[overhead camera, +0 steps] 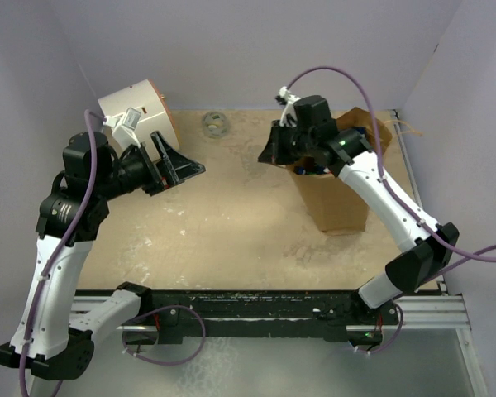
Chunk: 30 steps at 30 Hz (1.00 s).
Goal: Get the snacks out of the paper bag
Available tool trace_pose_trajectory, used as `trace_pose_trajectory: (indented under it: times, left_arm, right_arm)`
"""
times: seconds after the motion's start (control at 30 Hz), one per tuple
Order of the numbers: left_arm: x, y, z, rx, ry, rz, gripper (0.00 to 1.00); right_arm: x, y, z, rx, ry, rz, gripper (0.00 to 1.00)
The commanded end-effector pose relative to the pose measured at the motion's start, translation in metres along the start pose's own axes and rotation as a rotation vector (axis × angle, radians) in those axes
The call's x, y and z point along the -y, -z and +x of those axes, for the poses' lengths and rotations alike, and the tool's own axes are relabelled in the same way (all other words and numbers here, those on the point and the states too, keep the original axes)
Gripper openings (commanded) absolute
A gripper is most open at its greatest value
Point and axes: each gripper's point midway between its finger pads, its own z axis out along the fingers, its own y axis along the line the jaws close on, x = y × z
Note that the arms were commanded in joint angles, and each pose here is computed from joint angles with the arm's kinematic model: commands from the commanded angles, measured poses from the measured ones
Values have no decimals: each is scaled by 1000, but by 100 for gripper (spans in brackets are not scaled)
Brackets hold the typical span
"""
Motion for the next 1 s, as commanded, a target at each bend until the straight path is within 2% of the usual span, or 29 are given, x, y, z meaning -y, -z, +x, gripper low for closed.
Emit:
trace_pose_trajectory:
  times: [0.0, 0.33, 0.43, 0.57, 0.63, 0.9, 0.97]
  left_arm:
    - [19, 18, 4, 41, 59, 73, 99]
    - [16, 75, 23, 148, 90, -10, 99]
    - [15, 84, 26, 160, 94, -26, 99]
    - [15, 86, 25, 167, 92, -37, 99]
    - [14, 82, 22, 163, 85, -41, 99]
    - [15, 42, 0, 112, 42, -17, 99]
    - [14, 27, -4, 81, 37, -3, 99]
  right_arm:
    - [-87, -4, -22, 84, 1, -221, 0]
    - [-202, -36, -16, 29, 34, -464, 0]
    - [-221, -35, -8, 12, 21, -519, 0]
    - [-222, -30, -2, -6, 10, -527, 1]
    - [-219, -22, -1, -1, 26, -522, 9]
    - [-155, 18, 2, 90, 165, -260, 69]
    - [-142, 34, 2, 110, 194, -216, 81]
